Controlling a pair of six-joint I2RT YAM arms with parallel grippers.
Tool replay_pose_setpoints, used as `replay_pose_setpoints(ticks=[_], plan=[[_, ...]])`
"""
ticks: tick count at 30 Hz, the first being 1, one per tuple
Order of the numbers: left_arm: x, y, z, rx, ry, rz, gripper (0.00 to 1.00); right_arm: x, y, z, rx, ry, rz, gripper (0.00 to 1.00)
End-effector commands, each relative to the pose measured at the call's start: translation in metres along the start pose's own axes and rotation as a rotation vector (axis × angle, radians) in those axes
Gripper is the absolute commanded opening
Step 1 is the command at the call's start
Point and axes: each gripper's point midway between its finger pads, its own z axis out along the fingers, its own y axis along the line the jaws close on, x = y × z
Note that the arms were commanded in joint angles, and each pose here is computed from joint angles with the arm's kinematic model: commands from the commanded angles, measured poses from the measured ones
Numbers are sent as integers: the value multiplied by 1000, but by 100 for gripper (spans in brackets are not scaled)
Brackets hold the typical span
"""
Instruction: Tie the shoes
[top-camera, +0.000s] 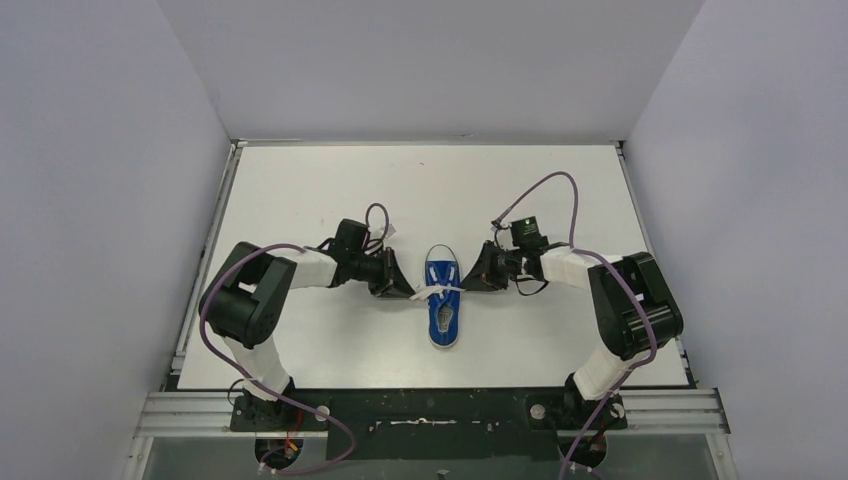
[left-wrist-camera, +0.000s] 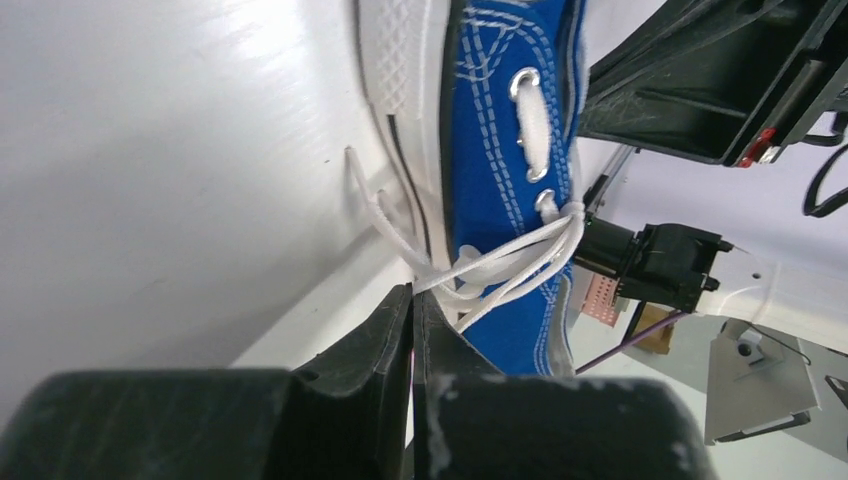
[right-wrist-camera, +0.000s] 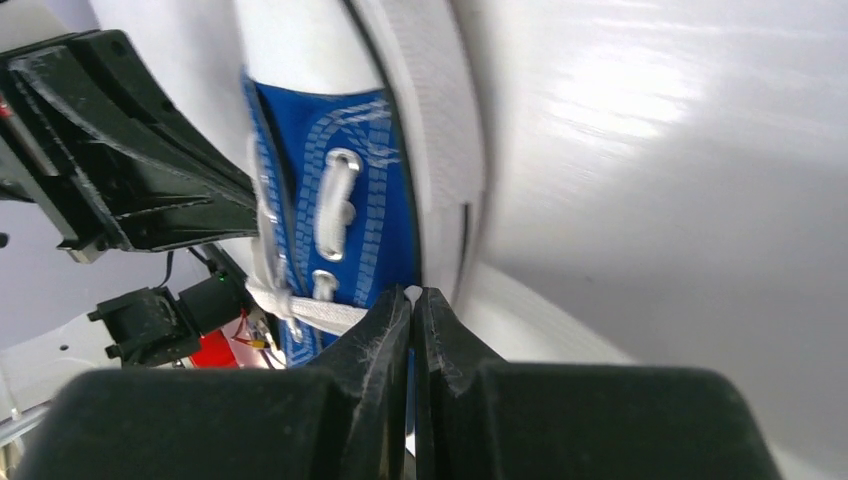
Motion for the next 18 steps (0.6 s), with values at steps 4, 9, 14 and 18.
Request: replay_pose_setpoints(ticks=[4, 9, 14, 18], plan=[[19, 38, 0, -115, -5, -17, 0, 2, -48, -15, 186, -31, 39, 0], [25, 48, 0, -130, -13, -35, 0, -2, -55, -14, 213, -56, 17, 0], [14, 29, -20, -181, -12, 40, 11, -18, -40, -42, 293, -69, -75, 0], [-1, 1, -66, -294, -100, 174, 53, -26, -32, -88, 449, -60, -190, 27]])
